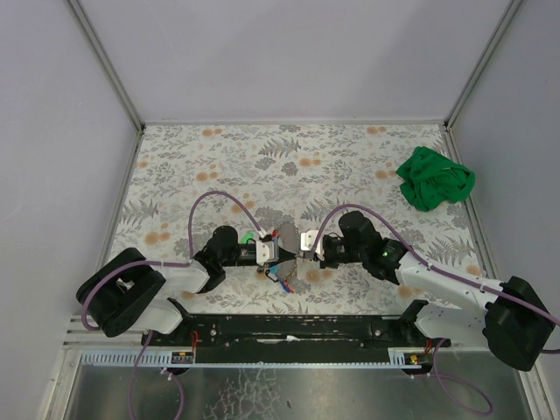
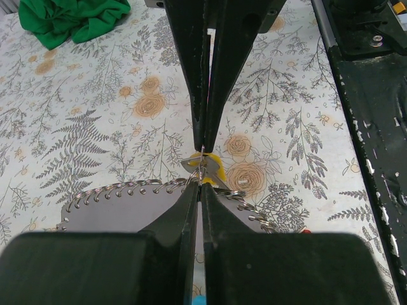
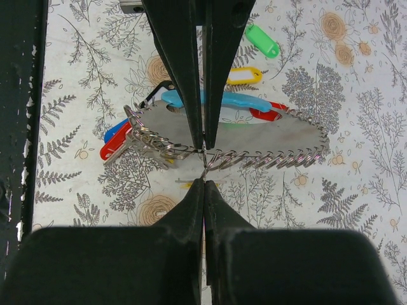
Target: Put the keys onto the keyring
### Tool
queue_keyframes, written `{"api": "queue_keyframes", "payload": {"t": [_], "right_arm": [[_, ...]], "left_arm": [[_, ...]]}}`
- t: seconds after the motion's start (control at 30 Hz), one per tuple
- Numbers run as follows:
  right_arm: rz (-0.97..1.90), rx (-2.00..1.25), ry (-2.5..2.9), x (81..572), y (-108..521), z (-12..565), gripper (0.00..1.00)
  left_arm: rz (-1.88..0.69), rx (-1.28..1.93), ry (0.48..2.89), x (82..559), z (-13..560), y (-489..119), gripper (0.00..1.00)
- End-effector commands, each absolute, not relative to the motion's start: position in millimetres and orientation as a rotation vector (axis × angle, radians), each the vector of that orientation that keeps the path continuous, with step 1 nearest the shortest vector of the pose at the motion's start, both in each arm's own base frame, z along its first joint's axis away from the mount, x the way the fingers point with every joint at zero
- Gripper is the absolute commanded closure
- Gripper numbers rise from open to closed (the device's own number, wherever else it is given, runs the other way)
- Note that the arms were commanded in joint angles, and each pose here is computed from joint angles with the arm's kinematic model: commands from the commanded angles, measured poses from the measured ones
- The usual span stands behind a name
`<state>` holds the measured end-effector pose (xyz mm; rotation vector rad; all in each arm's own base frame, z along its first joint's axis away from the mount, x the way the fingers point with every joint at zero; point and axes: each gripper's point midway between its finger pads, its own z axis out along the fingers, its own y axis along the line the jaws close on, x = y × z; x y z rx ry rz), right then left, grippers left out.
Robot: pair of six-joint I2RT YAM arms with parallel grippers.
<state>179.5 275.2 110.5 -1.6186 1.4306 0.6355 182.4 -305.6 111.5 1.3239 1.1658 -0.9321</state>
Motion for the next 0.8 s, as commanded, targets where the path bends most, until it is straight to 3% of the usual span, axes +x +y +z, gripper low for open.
{"api": "queue_keyframes", "payload": {"t": [0.0,0.77], "right_arm": [[0.659,-1.603,1.315,182.9,293.0,140.0,1.00],[0.703,-1.620,1.295,178.8,300.1,141.6,1.00]], "left_arm": [[-0.923,1.319,1.096,187.8,127.7,-311.7,1.00],[-0.958,1.339,1.072,181.5,128.1,-313.5,1.00]]}}
